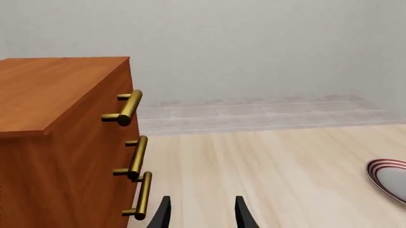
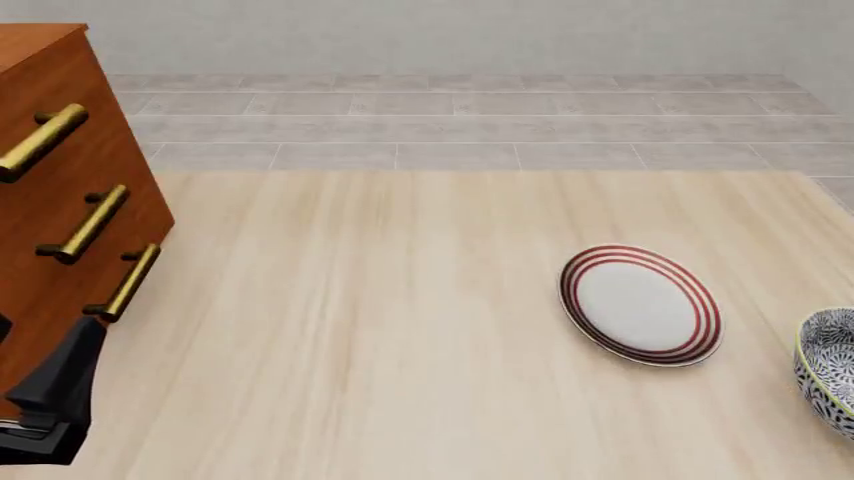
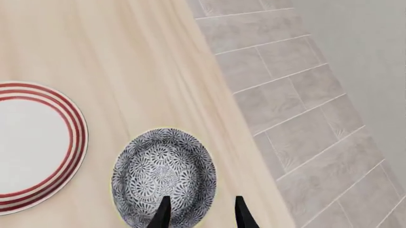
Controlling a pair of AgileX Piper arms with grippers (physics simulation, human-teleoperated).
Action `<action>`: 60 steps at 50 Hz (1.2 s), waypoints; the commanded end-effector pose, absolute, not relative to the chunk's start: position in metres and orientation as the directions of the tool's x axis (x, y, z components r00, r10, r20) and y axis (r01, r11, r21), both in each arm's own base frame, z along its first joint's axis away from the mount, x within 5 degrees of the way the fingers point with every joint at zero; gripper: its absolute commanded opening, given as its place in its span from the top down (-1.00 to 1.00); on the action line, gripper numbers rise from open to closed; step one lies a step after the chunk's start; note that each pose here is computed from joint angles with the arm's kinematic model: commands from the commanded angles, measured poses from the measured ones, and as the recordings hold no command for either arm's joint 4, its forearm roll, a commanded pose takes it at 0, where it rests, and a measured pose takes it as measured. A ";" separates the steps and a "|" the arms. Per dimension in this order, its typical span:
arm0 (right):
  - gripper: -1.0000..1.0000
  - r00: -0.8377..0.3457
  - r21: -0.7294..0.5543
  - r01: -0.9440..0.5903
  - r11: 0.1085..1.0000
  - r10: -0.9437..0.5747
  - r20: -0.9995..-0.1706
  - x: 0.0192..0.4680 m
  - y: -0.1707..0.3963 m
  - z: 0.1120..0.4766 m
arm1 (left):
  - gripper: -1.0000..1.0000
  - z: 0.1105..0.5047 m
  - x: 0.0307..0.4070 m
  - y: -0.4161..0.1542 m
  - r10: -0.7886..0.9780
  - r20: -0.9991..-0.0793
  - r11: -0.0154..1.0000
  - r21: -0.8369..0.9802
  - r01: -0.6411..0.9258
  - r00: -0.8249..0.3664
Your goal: Put the bowl on top of the cabinet.
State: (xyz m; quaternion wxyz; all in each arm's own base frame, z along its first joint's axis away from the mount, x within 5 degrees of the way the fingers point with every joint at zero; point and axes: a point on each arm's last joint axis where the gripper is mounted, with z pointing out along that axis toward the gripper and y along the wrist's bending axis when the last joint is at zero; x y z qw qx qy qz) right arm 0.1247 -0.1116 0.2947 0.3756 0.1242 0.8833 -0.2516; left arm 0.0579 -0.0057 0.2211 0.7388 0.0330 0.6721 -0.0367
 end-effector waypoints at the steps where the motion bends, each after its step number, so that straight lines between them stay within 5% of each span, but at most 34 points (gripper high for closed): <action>1: -1.00 -0.718 -0.373 0.410 0.832 0.043 -0.695 0.134 -0.132 0.279 | -1.00 0.220 0.059 -0.006 -0.003 -0.996 0.995 0.006 0.099 0.091; 60: -1.00 -0.786 -0.346 0.379 0.858 0.101 -0.610 0.167 -0.172 0.214 | -1.00 0.217 0.062 -0.006 0.016 -0.996 0.995 0.024 0.095 0.085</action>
